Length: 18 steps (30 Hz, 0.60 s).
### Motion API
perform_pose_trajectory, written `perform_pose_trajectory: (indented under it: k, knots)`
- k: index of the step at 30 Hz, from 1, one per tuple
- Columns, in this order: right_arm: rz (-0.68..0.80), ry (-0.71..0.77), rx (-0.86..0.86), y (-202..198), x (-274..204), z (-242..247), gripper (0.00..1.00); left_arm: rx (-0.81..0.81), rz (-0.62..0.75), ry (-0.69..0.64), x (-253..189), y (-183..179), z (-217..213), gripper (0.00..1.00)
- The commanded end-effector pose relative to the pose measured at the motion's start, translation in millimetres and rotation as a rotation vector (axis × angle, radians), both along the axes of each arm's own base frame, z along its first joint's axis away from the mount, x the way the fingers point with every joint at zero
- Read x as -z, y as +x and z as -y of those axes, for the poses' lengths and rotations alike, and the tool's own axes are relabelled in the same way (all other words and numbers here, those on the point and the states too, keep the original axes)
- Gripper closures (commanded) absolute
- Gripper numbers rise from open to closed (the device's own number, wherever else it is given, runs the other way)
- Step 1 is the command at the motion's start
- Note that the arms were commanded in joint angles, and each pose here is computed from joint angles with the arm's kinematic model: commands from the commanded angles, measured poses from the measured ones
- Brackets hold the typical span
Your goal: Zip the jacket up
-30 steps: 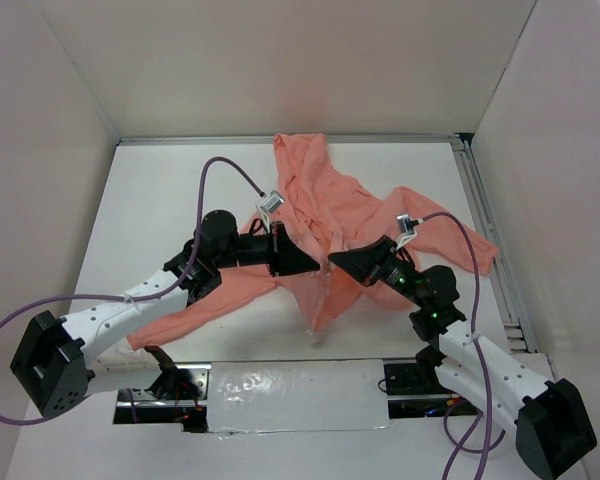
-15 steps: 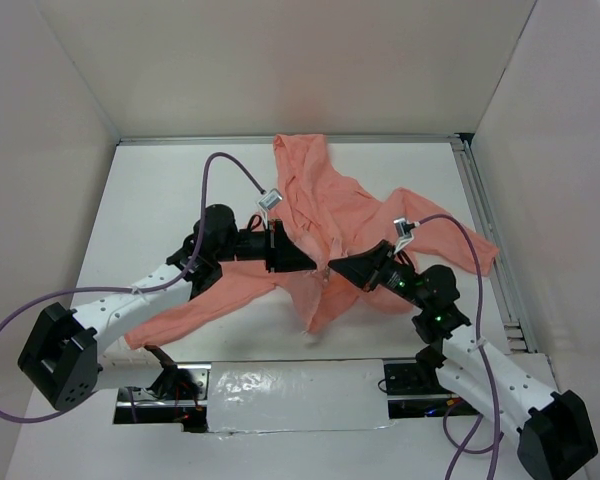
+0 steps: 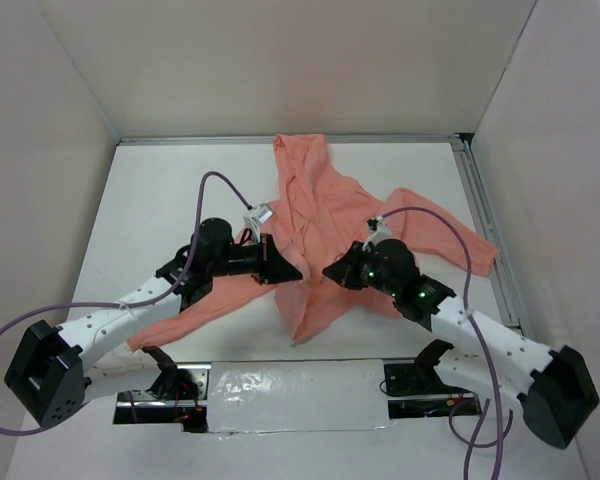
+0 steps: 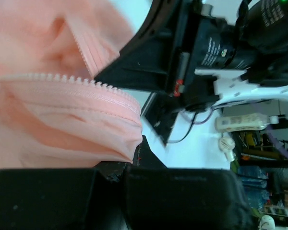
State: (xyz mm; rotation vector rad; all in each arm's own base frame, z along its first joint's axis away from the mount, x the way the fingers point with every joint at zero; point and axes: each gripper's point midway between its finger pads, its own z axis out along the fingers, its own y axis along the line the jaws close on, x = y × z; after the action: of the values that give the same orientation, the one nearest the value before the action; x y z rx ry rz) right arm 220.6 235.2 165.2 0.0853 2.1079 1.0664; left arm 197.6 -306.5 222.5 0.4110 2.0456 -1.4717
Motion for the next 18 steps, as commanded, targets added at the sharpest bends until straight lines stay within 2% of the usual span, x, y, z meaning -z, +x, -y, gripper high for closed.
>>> perform_pose_trajectory:
  k: [1,3,7,10,11,18]
  knots:
    - [-0.201,-0.293,0.088,-15.5,77.9,23.2,1.00,-0.040,-0.122,0.120,56.9,-21.3,-19.6,1.00]
    - [-0.234,-0.351,0.105,-15.8,94.6,20.5,1.00,-0.039,-0.146,0.107,61.4,-29.4,-21.0,1.00]
    - [-0.251,-0.466,0.128,-18.1,114.5,16.4,0.99,-0.067,-0.134,0.160,71.5,-35.4,-22.7,1.00]
    - [-0.257,-0.512,0.135,-19.7,117.4,14.7,0.85,-0.089,-0.125,0.187,73.7,-36.2,-24.3,1.00]
    - [-0.254,-0.512,0.130,-20.4,115.7,12.2,0.74,-0.099,-0.120,0.186,72.3,-35.5,-24.7,1.00]
    - [-0.277,-0.474,0.065,-40.3,115.4,7.3,0.63,-0.097,-0.116,0.205,75.3,-40.8,-24.1,1.00]
